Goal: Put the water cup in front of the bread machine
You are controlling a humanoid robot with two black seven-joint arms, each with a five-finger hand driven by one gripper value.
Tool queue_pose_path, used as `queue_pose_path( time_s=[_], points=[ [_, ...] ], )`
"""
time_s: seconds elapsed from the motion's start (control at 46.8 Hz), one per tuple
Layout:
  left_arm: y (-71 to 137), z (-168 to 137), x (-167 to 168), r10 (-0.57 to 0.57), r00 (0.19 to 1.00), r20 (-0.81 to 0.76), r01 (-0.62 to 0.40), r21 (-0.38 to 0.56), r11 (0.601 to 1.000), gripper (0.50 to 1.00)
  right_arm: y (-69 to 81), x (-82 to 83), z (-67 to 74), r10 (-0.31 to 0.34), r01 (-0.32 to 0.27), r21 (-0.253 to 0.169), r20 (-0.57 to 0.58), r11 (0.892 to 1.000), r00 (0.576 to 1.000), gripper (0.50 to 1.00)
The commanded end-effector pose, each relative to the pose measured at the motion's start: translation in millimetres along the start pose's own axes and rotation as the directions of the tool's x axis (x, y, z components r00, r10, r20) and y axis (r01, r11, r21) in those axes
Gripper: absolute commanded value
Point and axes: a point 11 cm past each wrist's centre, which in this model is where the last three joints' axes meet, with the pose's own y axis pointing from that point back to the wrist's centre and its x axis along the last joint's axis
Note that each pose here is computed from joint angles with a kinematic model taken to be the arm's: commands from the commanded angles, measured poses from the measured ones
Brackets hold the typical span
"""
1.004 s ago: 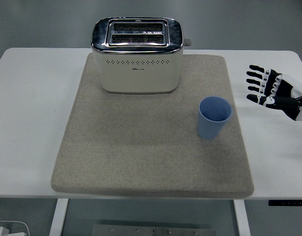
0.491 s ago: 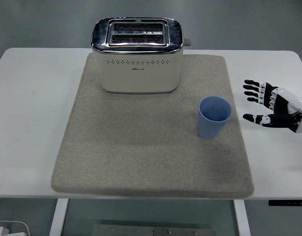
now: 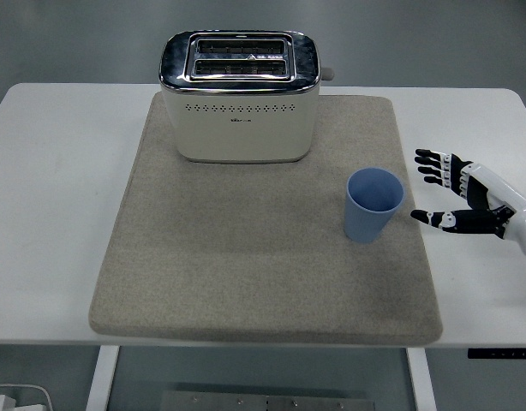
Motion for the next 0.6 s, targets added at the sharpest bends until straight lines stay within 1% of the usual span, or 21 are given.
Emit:
queue_pose_path(
  time_s=[0.0, 0.15, 0.299, 0.491, 0.577],
  points=[
    [0.0, 0.0, 0.2, 0.001, 1.0, 0.0, -0.001, 0.0, 1.0, 1.0, -1.4, -3.0, 1.3, 0.001, -0.001, 0.001, 0.009, 1.0, 1.0, 0.926],
    [0.0, 0.0, -0.3, -0.001, 1.0, 0.0, 0.001, 0.0, 1.0, 1.0, -4.0, -15.0, 6.0, -0.008, 0.008, 0.002, 0.041, 1.0, 0.999, 0.926],
    [0.0, 0.0, 0.2, 0.001, 1.0, 0.0, -0.001, 0.0, 1.0, 1.0, -4.8, -20.4, 7.8, -0.015, 0.015, 0.002, 0.055, 1.0, 0.998, 0.926],
    [0.0, 0.0, -0.3, -0.001, 1.0, 0.0, 0.001, 0.0, 1.0, 1.0, -8.4, -27.4, 7.0, -0.023, 0.023, 0.013, 0.069, 1.0, 0.997, 0.926],
    [0.0, 0.0, -0.3, -0.001, 1.0, 0.0, 0.001, 0.0, 1.0, 1.0, -11.4, -30.6, 10.0, -0.023, 0.022, 0.012, 0.072, 1.0, 0.997, 0.926]
  ],
)
